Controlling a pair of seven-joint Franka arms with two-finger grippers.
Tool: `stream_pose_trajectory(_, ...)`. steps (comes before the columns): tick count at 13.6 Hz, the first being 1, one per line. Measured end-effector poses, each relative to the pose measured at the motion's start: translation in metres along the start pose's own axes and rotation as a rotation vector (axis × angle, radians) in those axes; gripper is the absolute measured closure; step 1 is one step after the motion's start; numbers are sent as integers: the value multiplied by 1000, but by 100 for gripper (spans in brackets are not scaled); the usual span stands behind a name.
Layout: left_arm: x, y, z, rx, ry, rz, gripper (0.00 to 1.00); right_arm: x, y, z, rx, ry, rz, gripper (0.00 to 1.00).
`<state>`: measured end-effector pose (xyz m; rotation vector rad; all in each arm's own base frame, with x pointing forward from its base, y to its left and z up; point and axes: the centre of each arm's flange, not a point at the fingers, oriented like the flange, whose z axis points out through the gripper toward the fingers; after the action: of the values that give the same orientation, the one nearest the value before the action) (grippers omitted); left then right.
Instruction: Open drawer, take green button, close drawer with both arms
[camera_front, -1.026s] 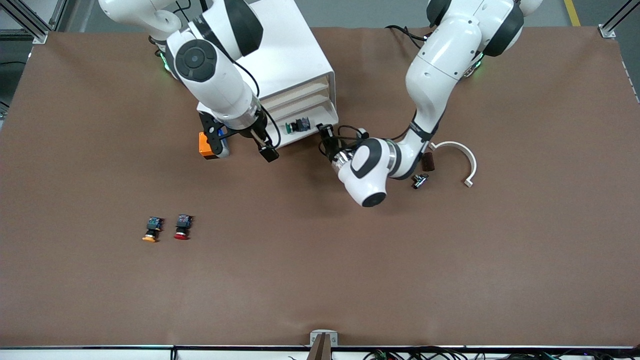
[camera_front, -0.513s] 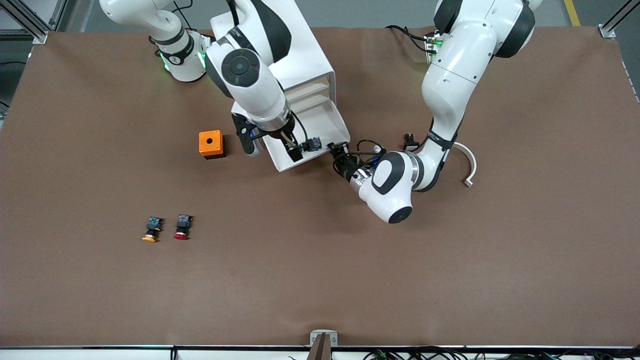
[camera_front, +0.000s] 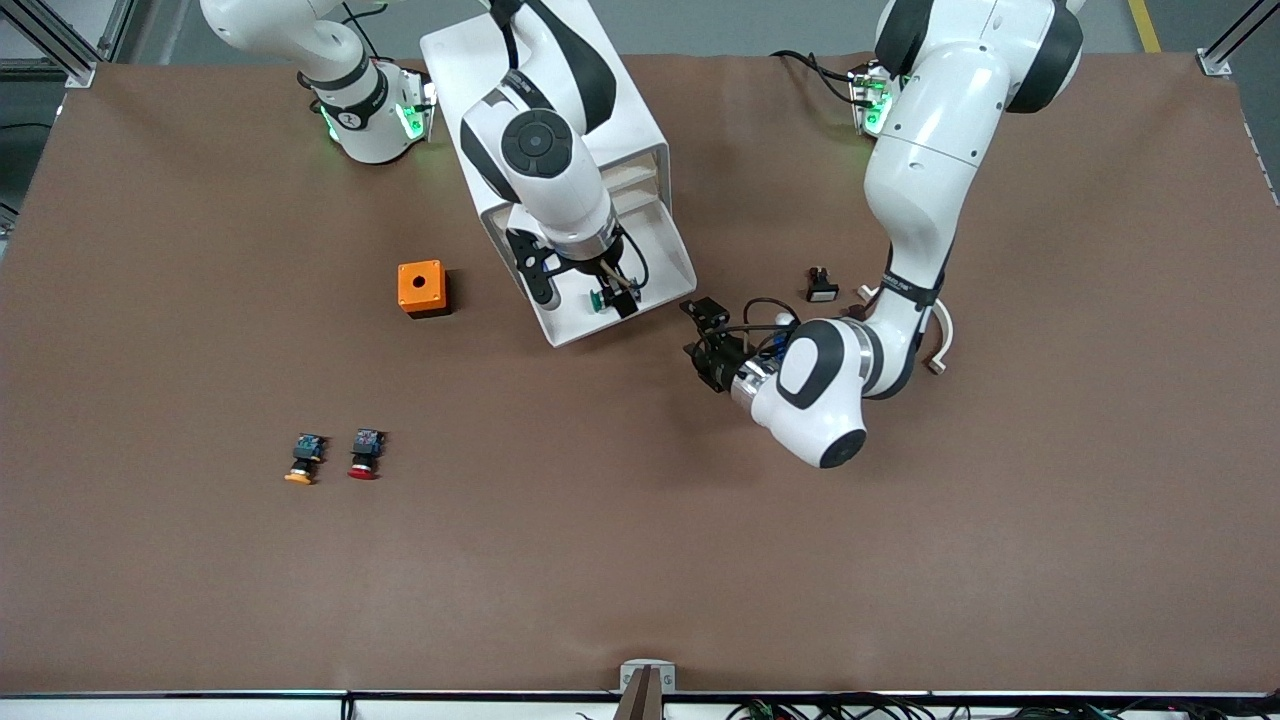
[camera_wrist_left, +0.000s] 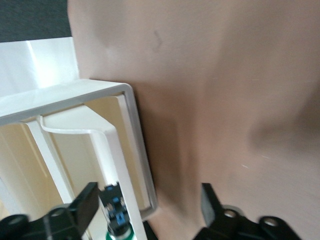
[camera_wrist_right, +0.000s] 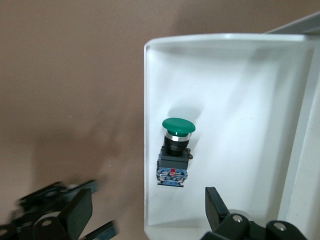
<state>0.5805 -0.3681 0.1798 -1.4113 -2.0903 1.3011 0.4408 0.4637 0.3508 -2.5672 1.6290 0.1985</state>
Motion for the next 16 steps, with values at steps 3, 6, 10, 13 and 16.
stream_pose_trajectory(3,14,12,-59,-110,-26,20,0,-9,6,31,-8,24,0,0)
stream_pose_trajectory(6,35,11,-126,-230,-44,86,0,-15,8,57,-15,33,-4,0)
stream_pose_trajectory(10,47,-10,-179,-329,-2,267,0,-15,10,71,-14,42,-10,2)
stream_pose_trajectory(13,48,-12,-177,-341,71,396,0,-17,15,77,-11,50,-22,9)
stream_pose_trajectory(16,48,-14,-177,-351,146,499,0,-16,15,78,-11,51,-22,40)
